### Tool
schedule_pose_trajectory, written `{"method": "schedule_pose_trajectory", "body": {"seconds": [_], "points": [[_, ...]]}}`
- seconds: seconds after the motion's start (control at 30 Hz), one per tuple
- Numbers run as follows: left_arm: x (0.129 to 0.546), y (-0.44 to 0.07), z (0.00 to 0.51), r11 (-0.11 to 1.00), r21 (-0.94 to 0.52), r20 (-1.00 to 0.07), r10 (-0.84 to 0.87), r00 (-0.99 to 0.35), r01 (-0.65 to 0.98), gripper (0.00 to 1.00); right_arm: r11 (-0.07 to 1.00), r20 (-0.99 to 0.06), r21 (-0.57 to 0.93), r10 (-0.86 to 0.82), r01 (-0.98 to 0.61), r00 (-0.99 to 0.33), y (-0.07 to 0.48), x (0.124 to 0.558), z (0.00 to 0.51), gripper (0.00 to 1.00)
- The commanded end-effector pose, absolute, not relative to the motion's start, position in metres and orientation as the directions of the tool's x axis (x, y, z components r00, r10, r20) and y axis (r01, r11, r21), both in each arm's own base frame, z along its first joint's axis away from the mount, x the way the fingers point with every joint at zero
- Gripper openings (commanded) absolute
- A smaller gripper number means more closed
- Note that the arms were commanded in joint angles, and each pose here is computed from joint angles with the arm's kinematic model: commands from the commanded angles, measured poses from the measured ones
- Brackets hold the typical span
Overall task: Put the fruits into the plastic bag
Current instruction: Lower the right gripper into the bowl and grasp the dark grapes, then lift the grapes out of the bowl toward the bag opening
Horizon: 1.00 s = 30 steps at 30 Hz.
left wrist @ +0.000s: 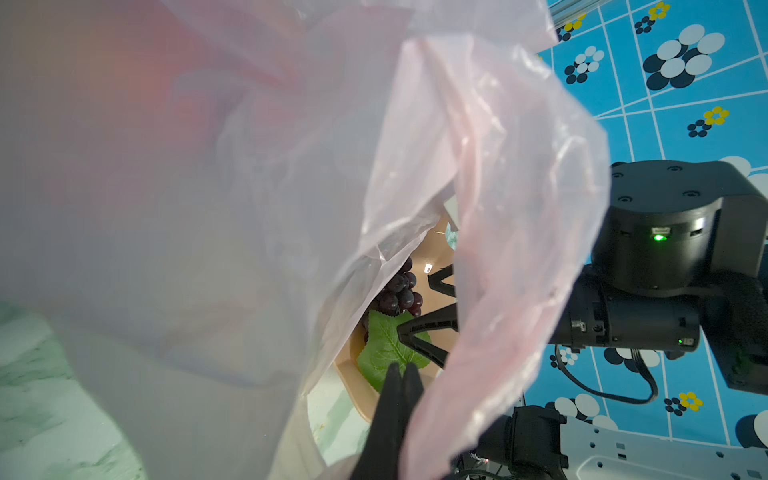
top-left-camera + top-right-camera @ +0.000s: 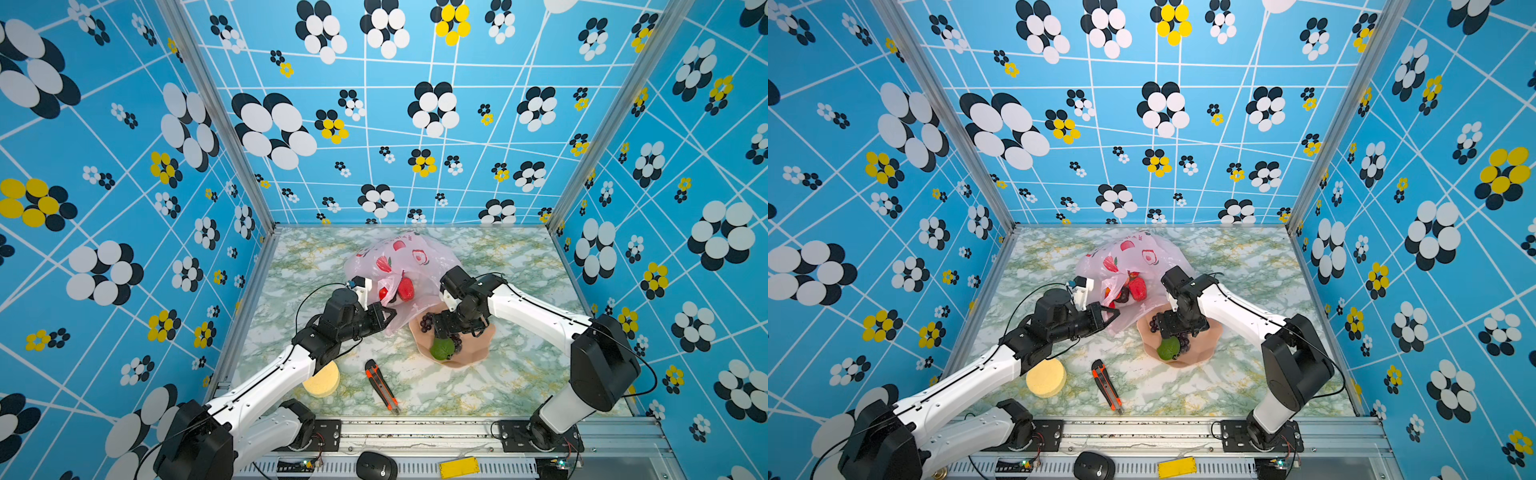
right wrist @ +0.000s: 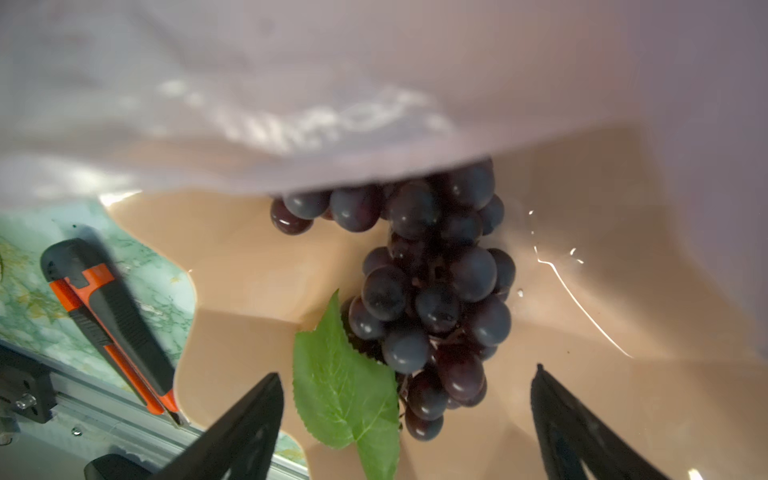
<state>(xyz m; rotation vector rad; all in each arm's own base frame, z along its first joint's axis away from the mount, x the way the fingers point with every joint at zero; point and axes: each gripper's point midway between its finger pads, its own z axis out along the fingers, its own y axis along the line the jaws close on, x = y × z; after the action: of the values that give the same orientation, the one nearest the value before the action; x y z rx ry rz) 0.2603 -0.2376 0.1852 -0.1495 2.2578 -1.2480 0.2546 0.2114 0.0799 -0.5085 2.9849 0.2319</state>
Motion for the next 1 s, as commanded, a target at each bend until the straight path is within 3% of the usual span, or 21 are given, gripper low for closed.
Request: {"method": "schedule_pose_trajectory", "body": {"seconds": [0.0, 0.33, 0.73, 0.97], "points": [[0.26, -0.237, 0.189, 0.554, -0.814, -0.421, -0.353, -0.835, 0.176, 0.0, 0.926, -0.128, 0.099, -0.351, -0.364, -0.927, 0.214, 0.264, 0.075, 0.93], [0.257, -0.231, 0.19, 0.568, -0.805, -0.431, -0.358, -0.828, 0.174, 0.0, 0.928, -0.083, 0.046, -0.365, -0.369, -0.927, 0.219, 0.28, 0.042, 0.86], [0.26, -0.233, 0.188, 0.562, -0.809, -0.424, -0.359, -0.831, 0.17, 0.0, 0.938, -0.085, 0.024, -0.342, -0.345, -0.936, 0.221, 0.29, 0.026, 0.62], [0.26, -0.232, 0.185, 0.566, -0.808, -0.42, -0.361, -0.832, 0.162, 0.0, 0.957, -0.241, -0.022, -0.287, -0.29, -0.927, 0.207, 0.3, 0.048, 0.5]]}}
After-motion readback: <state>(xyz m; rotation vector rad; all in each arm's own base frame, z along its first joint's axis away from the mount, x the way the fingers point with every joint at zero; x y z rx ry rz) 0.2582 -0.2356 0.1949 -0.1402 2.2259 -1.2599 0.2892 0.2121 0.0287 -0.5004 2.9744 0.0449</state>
